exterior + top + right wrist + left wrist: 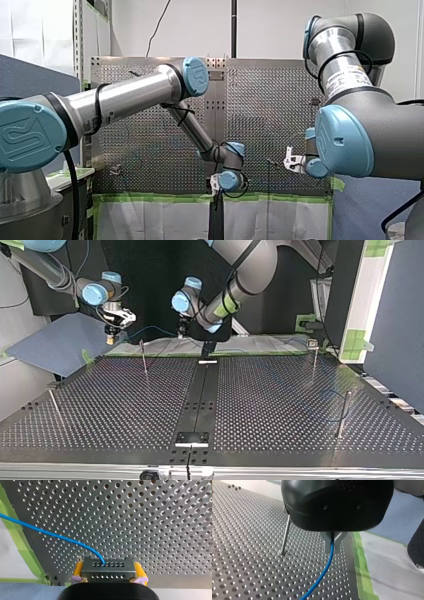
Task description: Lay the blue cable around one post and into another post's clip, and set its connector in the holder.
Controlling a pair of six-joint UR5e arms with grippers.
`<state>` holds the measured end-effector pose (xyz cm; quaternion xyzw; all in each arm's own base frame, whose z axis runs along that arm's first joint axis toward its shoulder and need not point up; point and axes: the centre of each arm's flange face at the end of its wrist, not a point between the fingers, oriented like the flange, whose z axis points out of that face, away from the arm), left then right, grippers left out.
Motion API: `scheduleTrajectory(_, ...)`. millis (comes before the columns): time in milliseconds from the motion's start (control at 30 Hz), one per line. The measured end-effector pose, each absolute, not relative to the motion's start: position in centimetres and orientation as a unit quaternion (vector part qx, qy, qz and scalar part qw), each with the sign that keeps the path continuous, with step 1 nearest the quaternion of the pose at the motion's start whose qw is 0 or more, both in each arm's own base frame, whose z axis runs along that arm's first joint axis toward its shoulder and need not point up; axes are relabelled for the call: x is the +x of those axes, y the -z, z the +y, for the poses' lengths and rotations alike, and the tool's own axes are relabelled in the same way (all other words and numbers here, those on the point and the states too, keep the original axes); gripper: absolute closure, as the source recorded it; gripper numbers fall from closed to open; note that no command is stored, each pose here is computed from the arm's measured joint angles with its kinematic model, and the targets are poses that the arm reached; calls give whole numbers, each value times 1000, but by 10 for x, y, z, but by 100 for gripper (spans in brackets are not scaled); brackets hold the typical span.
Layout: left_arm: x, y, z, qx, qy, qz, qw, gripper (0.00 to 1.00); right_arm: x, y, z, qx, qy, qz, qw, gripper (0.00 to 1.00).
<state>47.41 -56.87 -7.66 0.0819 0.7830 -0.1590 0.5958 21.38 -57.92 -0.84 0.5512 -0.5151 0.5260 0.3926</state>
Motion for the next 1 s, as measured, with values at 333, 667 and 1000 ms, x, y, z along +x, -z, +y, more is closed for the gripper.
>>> scheduleTrajectory(333, 467, 76, -574, 87, 162, 783, 594, 100, 204, 3, -589, 561, -511, -514, 399, 75)
scheduleTrajectory(667, 463, 46, -586, 88, 168, 777, 601, 100, 201, -38, -594, 559, -522, -503, 402, 75)
scheduleTrajectory(1000, 455, 13, -598, 87, 175, 768, 609, 100, 196, -49, -595, 554, -526, -504, 403, 75)
